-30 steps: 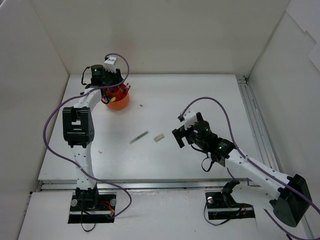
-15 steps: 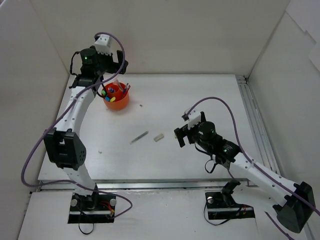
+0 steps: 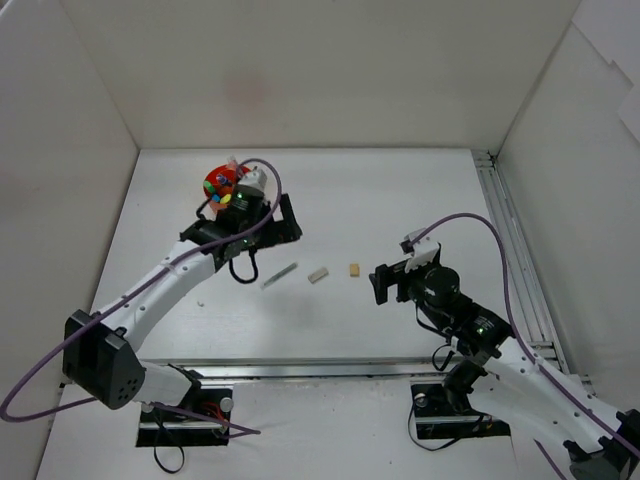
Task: Sort the stationery into containers
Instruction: Pick up the pen from the center of the board.
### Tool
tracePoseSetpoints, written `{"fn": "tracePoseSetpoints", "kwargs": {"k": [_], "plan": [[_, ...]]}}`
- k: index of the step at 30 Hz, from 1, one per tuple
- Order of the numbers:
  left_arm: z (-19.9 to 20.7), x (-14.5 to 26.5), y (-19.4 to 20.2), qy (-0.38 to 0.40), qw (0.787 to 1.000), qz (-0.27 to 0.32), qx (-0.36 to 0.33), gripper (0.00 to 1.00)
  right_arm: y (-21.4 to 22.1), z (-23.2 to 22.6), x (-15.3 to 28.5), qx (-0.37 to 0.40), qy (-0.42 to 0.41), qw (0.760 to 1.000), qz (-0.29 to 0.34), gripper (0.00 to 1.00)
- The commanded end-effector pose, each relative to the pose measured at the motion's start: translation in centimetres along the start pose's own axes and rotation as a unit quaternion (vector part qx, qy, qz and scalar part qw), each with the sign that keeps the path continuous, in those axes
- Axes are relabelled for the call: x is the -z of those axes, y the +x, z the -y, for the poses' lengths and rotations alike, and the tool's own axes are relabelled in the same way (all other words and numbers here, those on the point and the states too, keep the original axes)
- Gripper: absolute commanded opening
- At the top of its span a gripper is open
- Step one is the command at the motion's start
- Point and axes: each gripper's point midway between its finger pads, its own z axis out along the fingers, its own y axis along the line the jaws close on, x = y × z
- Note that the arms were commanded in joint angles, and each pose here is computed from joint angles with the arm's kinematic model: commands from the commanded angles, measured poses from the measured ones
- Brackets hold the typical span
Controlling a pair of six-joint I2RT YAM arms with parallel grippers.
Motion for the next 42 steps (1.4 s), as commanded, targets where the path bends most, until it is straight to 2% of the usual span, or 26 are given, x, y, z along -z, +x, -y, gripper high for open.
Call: {"fn": "tracePoseSetpoints", "kwargs": {"k": [1, 3, 4, 7, 9, 10, 13, 14, 17, 23, 24, 27, 30, 31, 34, 35, 42], "plan": [[0.0, 0.2, 4.1, -0.031, 0.992, -0.040, 0.114, 1.00, -0.3, 1.7, 0.4, -0.044, 0.052, 0.997, 0.023, 0.98], [-0.3, -1.0, 6.7, -0.051, 0.985, -0.074, 0.150, 1.00, 0.0, 2.3, 0.5, -0.054, 0.071, 0.996, 0.024, 0.98], [-0.7, -1.5, 7.6, -0.070, 0.976, -0.085, 0.189, 1.00, 0.1, 2.4, 0.5, -0.054, 0.075, 0.995, 0.022, 0.98], [-1.7, -2.9, 10.3, -0.136, 0.955, -0.126, 0.230, 1.00, 0.0, 2.5, 0.5, -0.056, 0.077, 0.995, 0.022, 0.98], [-3.0, -3.4, 10.7, -0.199, 0.936, -0.115, 0.269, 1.00, 0.1, 2.7, 0.6, -0.057, 0.082, 0.995, 0.022, 0.98], [-3.8, -3.3, 11.5, -0.239, 0.921, -0.129, 0.280, 1.00, 0.1, 2.7, 0.7, -0.057, 0.083, 0.995, 0.022, 0.98], [-4.9, -4.2, 11.6, -0.291, 0.879, -0.115, 0.361, 1.00, -0.1, 2.7, 0.9, -0.060, 0.081, 0.995, 0.027, 0.98], [-5.0, -4.6, 11.3, -0.294, 0.863, -0.105, 0.396, 1.00, 0.0, 2.8, 0.9, -0.060, 0.081, 0.995, 0.027, 0.98], [-4.6, -6.0, 10.0, -0.278, 0.845, -0.089, 0.447, 1.00, -0.1, 2.8, 1.1, -0.061, 0.081, 0.994, 0.030, 0.98], [-5.1, -7.5, 9.1, -0.318, 0.809, -0.072, 0.489, 1.00, 0.2, 2.6, 1.0, -0.060, 0.076, 0.995, 0.025, 0.98], [-5.4, -8.0, 9.4, -0.333, 0.793, -0.065, 0.506, 1.00, 0.2, 2.4, 0.9, -0.059, 0.072, 0.995, 0.022, 0.98], [-6.0, -8.4, 10.2, -0.357, 0.771, -0.074, 0.523, 1.00, 0.8, 2.0, 0.6, -0.064, 0.063, 0.996, 0.012, 0.98], [-5.9, -7.7, 10.1, -0.363, 0.754, -0.068, 0.543, 1.00, 0.9, 1.6, 0.6, -0.071, 0.052, 0.996, 0.013, 0.98], [-6.2, -7.7, 10.2, -0.365, 0.742, -0.058, 0.559, 1.00, 0.8, 1.5, 0.6, -0.073, 0.049, 0.996, 0.015, 0.98], [-6.1, -6.7, 10.3, -0.370, 0.729, -0.028, 0.575, 1.00, 0.3, 1.3, 1.0, -0.079, 0.040, 0.996, 0.028, 0.98], [-6.1, -6.6, 10.3, -0.376, 0.712, -0.013, 0.593, 1.00, 0.2, 1.3, 1.1, -0.082, 0.039, 0.995, 0.031, 0.98], [-5.4, -7.0, 10.9, -0.382, 0.686, -0.008, 0.620, 0.99, -0.5, 0.8, 2.0, -0.097, 0.018, 0.994, 0.056, 0.98]]}}
